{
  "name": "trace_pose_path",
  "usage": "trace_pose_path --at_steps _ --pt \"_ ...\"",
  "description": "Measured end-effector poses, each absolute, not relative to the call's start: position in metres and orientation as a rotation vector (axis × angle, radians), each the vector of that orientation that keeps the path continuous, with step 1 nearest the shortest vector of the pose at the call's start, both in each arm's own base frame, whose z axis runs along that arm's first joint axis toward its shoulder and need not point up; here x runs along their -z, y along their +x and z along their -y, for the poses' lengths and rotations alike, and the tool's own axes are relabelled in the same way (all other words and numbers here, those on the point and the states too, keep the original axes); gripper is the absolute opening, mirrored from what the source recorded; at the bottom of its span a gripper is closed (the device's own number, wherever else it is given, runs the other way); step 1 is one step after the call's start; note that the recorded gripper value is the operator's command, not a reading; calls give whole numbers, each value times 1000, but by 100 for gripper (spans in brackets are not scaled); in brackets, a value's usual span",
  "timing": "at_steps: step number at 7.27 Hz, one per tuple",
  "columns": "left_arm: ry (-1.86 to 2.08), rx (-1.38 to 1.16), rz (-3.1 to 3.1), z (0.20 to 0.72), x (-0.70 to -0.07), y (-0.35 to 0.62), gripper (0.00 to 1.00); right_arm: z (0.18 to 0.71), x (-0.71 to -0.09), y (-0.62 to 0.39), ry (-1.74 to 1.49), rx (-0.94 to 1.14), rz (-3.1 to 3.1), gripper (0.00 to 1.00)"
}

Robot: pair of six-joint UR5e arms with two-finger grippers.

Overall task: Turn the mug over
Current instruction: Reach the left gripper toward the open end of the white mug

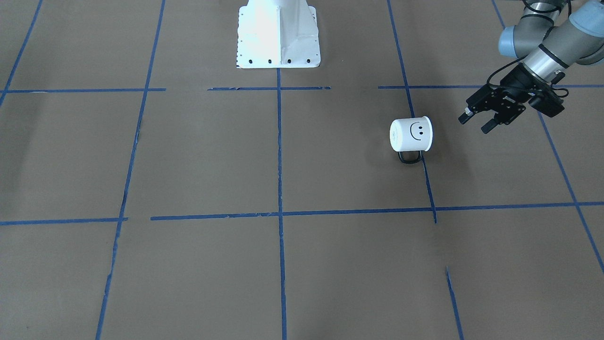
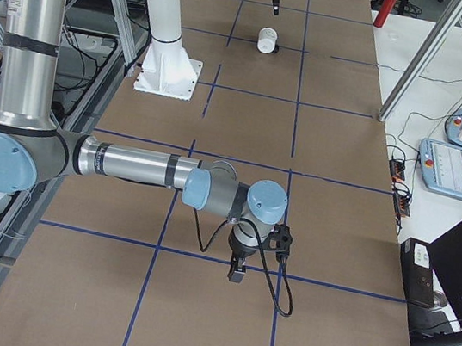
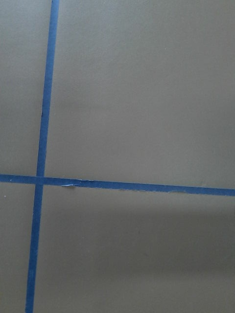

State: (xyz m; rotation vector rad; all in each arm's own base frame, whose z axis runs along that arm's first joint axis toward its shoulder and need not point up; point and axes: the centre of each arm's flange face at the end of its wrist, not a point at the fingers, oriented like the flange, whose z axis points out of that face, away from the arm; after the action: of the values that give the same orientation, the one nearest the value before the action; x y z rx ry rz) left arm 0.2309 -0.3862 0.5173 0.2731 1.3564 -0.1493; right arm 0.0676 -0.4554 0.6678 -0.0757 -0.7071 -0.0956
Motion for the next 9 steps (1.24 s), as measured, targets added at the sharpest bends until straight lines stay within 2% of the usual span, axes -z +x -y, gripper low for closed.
trace_pose_path --at_steps 5,6,8,9 --pt "267 194 -1503 391 -521 306 100 455 -668 68 -76 96 707 100" --pt "243 184 -1514 390 -518 311 97 455 -668 68 -76 96 707 100" --pt "217 174 -1539 390 -508 321 64 455 -668 68 -76 96 707 100" --pt "209 166 -1552 391 -503 326 53 455 -668 68 -76 96 707 100"
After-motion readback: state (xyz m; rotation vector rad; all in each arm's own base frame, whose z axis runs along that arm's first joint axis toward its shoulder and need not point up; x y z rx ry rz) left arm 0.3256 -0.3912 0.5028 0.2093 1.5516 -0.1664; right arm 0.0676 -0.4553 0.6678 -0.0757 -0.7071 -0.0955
